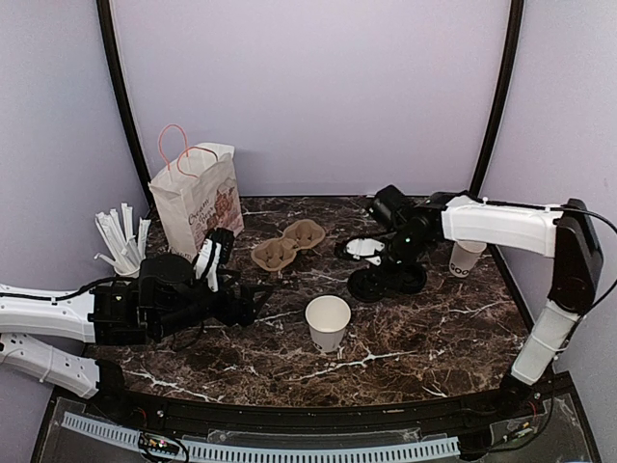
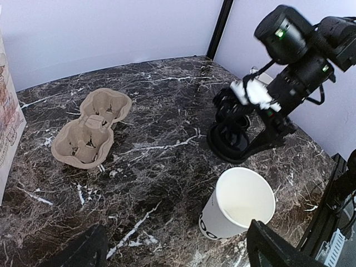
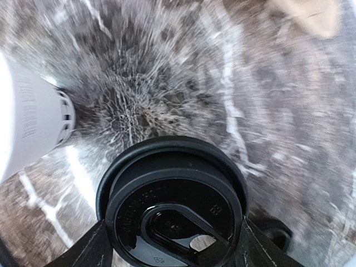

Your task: Pack the takeout coffee

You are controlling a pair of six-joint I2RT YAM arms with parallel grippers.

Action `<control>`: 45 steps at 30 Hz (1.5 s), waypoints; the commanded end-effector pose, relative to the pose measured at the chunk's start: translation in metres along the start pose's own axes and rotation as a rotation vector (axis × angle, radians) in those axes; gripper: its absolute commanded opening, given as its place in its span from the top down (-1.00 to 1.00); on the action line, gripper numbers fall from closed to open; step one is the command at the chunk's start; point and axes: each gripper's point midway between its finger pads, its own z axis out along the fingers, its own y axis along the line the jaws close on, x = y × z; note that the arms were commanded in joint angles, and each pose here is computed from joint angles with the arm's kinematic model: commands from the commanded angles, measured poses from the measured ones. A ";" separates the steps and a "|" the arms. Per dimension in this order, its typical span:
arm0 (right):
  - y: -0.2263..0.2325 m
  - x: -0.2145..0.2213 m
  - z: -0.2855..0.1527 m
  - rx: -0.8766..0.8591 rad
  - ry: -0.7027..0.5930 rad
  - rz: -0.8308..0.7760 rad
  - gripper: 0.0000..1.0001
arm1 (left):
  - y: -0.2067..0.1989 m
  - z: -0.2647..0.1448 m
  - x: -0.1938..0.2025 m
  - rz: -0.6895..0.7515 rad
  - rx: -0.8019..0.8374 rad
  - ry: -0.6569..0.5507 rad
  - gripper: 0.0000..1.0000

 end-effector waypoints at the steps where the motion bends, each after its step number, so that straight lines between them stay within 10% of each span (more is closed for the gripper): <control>1: -0.007 -0.026 -0.074 0.003 -0.153 0.012 -0.38 | 0.002 0.000 -0.003 0.000 0.001 -0.029 -0.79; 45: 0.098 -0.084 -0.037 -0.169 0.043 -0.336 -0.36 | 0.026 -0.020 0.020 -0.078 -0.017 -0.050 -0.77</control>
